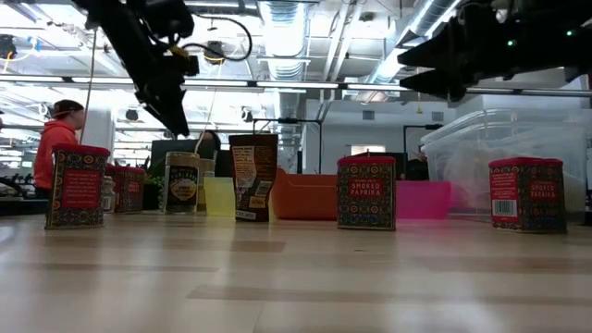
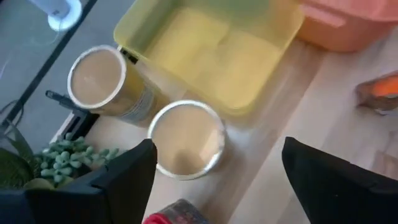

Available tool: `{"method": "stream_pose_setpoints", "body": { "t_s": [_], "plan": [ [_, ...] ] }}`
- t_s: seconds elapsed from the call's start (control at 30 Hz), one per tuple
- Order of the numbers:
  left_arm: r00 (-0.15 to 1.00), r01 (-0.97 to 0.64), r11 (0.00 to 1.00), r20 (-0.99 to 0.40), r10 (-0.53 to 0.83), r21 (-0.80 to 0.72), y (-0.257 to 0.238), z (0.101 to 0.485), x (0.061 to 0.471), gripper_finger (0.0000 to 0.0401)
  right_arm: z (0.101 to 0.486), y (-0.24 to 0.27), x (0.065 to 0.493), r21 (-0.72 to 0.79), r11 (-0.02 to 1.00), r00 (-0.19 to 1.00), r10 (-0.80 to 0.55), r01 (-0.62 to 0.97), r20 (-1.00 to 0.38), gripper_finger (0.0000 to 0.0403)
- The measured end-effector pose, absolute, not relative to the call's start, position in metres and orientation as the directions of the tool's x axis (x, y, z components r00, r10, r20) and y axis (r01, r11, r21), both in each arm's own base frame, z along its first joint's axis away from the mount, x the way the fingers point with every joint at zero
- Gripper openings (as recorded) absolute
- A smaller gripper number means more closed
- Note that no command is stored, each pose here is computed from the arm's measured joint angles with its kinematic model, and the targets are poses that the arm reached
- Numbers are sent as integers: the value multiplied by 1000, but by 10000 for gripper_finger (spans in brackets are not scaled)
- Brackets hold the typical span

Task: Sort spices by type
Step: Put the gold seasoning bottle into the yellow bin

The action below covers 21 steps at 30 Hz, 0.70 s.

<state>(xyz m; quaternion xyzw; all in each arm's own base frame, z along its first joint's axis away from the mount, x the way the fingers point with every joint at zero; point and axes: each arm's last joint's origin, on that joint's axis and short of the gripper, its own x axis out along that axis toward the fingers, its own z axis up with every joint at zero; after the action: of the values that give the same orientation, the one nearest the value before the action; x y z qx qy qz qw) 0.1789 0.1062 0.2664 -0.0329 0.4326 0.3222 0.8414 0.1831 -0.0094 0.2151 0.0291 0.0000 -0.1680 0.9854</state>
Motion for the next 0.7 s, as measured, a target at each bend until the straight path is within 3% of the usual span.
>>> {"method": "stream_pose_setpoints", "body": {
  "t_s": [0.7],
  "plan": [
    [400,-557,812,-800,447,175,146,249,181,334,184,3,214,26,958,957,-282,284,-62,380]
  ]
}}
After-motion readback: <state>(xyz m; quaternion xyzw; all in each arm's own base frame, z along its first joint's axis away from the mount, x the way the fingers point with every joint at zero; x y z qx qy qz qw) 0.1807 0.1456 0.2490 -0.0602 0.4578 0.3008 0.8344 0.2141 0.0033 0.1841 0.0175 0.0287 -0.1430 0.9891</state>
